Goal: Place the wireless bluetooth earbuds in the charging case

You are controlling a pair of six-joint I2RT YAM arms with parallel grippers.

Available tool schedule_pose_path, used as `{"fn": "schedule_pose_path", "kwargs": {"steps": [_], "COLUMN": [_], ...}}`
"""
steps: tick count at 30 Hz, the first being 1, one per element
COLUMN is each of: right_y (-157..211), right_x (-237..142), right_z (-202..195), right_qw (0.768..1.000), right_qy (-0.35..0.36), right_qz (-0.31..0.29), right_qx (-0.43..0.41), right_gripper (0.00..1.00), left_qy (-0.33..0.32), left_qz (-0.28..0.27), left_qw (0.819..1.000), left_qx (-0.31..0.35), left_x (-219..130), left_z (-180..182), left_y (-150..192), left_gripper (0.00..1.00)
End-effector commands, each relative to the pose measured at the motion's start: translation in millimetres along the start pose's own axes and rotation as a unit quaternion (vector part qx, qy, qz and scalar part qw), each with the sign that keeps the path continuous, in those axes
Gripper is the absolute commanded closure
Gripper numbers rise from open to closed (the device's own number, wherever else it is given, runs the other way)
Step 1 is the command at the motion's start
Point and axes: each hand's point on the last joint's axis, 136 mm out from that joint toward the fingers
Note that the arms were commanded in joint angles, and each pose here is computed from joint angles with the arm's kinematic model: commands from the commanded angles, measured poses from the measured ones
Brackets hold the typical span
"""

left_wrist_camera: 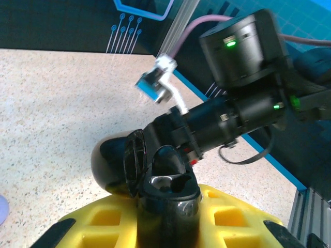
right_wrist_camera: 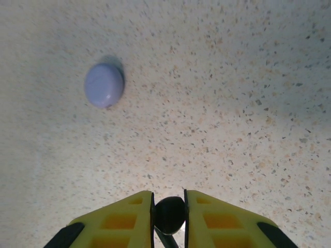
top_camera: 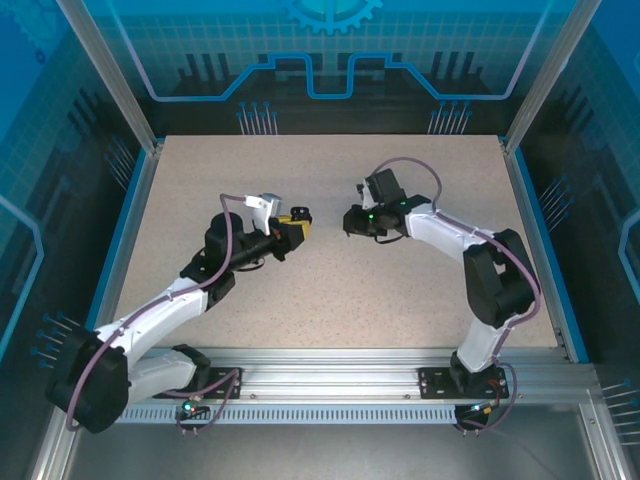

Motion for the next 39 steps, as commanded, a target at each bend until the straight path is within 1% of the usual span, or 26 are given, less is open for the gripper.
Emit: {"fn": "schedule_pose_path", "kwargs": {"steps": [1, 10, 14, 18, 23, 28, 34, 39], "right_y": [-20.2, -37.0, -42.0, -46.5, -49.0, -48.5, -43.2, -33.7], "right_x": [-27.9, -82.9, -106.8, -131.9, -159.8, -186.2, -214.7, -228.7], "right_z": [16.9, 37.7, 53.0, 71.8, 93.2, 113.7, 141.0, 158.5], "right_qw": [0.998, 0.987, 0.979, 0.968, 0.951, 0.936, 0.916, 0.906], "right_qy": [-0.050, -0.116, -0.148, -0.182, -0.228, -0.259, -0.280, -0.273], "right_qz": [-0.048, -0.115, -0.140, -0.167, -0.196, -0.221, -0.254, -0.278], "right_qx": [0.000, -0.009, -0.025, -0.048, -0.069, -0.095, -0.136, -0.166], "right_gripper": [0.80, 0.80, 0.80, 0.79, 0.79, 0.78, 0.78, 0.78], "left_qy": [-0.020, 0.001, 0.033, 0.080, 0.138, 0.174, 0.221, 0.243], "left_qz": [-0.006, 0.009, 0.011, 0.008, -0.004, -0.015, -0.020, -0.040], "left_qw": [1.000, 0.999, 0.999, 0.996, 0.990, 0.985, 0.974, 0.966], "left_qx": [-0.015, -0.035, -0.036, -0.029, -0.011, 0.008, 0.047, 0.079], "left_x": [3.8, 18.4, 23.8, 26.4, 24.3, 22.9, 24.7, 24.0], "left_z": [11.1, 13.5, 5.2, -9.5, -29.8, -44.2, -72.4, -93.2], "left_y": [-2.5, 7.2, 7.6, 4.3, -2.0, -8.7, -17.0, -27.7], "left_gripper": [0.93, 0.93, 0.92, 0.92, 0.92, 0.92, 0.92, 0.92]}}
Point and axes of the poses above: each hand's point on the last joint's axis, 136 mm out from that joint toward the fingers, its own x axis out along the fingers, its own z axis along the line the jaws close on, y = z × x, and after that the axes turned 6 degrees about -x, right-handed
